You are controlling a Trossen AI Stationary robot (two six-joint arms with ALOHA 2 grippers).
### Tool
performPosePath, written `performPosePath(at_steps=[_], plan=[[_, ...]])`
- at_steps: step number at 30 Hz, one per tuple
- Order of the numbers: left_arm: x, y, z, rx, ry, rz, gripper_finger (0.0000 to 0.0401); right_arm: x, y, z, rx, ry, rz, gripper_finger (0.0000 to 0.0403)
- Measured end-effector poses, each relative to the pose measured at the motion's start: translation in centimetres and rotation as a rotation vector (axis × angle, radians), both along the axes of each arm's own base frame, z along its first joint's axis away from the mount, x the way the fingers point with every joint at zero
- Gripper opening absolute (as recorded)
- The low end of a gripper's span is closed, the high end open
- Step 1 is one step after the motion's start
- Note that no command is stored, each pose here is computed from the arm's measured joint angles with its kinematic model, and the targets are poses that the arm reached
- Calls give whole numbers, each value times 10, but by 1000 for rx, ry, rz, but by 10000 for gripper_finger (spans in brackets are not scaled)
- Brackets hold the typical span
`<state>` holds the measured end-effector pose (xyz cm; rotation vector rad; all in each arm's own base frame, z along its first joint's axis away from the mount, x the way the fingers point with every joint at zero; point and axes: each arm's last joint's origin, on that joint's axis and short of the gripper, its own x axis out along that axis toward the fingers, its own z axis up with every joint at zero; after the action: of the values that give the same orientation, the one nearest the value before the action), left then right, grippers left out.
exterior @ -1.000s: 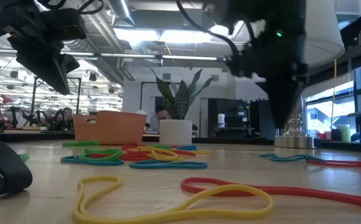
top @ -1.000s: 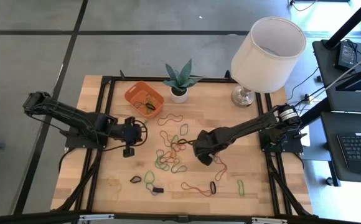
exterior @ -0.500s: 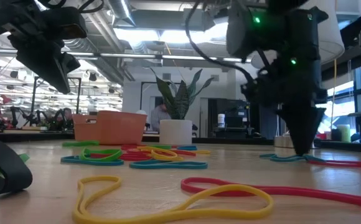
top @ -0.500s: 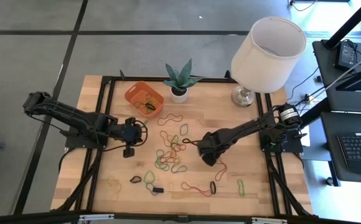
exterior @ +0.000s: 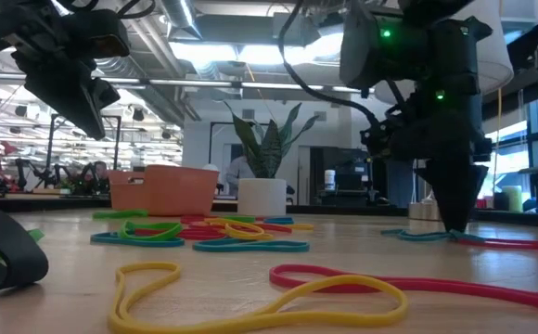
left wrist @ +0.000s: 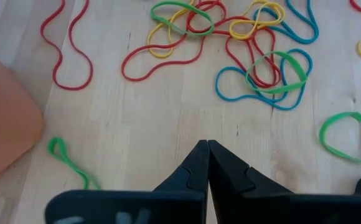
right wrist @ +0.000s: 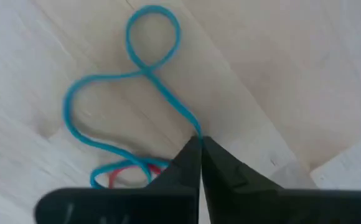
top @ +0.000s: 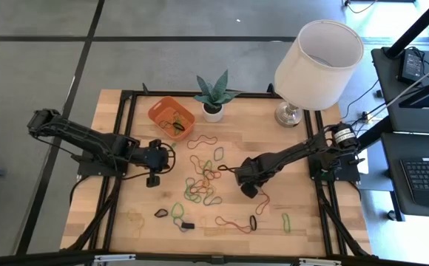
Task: Pick and place rubber bands into bin
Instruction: Put the blue rubber band into the orange bin
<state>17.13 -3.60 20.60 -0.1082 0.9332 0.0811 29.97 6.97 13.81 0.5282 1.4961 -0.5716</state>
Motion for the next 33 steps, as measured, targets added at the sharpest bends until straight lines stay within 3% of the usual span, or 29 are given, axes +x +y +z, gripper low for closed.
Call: performPosePath(at_steps=[7, 18, 26, 33], plan=[[0, 0, 0, 7, 0, -4, 3, 27, 5, 47, -26, -78, 52, 4], [0, 1, 0, 58, -4, -25, 2, 66, -1, 139, -255, -376, 143, 2], [2, 1, 2, 53, -33, 23, 2, 99, -54, 184, -445, -637, 269, 2], [2, 3, 2, 71, -45, 70, 2, 123, -116, 196, -546, -842, 346, 1]])
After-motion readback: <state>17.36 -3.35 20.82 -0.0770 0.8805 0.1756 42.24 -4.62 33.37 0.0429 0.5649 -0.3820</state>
